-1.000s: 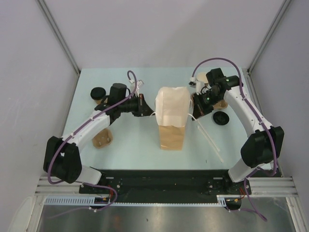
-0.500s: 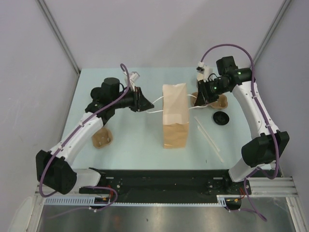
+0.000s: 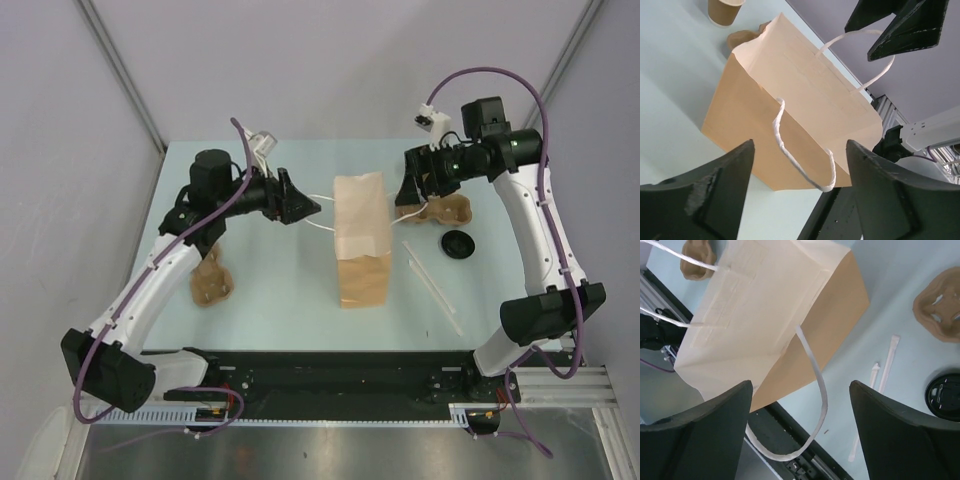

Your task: Pack the takeout coffee

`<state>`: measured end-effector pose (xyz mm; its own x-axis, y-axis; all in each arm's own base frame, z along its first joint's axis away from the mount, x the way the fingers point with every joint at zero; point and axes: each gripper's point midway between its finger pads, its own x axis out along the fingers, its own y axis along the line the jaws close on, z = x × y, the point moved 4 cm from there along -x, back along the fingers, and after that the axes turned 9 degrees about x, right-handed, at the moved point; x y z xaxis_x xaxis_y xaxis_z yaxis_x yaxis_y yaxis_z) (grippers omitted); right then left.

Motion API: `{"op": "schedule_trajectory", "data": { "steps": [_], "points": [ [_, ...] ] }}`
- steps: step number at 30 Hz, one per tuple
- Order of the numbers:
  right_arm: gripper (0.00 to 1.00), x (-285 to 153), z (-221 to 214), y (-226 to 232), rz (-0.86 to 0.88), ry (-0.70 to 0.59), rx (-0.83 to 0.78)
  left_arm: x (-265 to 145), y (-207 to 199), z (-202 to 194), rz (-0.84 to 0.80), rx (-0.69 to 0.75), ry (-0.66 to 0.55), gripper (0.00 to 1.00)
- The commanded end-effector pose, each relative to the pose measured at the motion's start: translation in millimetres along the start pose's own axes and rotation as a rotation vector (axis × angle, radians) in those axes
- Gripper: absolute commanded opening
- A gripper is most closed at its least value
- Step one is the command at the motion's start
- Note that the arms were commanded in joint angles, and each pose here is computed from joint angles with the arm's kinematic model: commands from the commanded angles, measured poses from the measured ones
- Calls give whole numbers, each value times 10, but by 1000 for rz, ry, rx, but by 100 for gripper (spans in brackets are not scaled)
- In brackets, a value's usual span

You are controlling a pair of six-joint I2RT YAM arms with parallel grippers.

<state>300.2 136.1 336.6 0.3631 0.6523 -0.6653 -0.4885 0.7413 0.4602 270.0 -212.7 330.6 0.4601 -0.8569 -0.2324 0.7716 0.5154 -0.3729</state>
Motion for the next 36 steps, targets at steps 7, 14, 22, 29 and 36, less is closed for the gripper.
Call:
{"op": "schedule_trajectory", "data": {
  "steps": [7,14,22,29,36],
  "points": [
    [97,-356,431,130,20,-150,-217,-681,-155,788,-70,183,-203,99],
    [98,-102,650,186,4,-97,-521,-1299,191,709,53,265,-158,100],
    [95,428,733,153,-84,1,-806,-1727,900,-16,276,240,124,99],
    [84,730,813,92,-66,25,-847,-1975,1263,-458,321,185,205,100],
    [73,970,721,62,-32,82,-843,-2122,1698,-649,412,157,278,99]
  ]
}}
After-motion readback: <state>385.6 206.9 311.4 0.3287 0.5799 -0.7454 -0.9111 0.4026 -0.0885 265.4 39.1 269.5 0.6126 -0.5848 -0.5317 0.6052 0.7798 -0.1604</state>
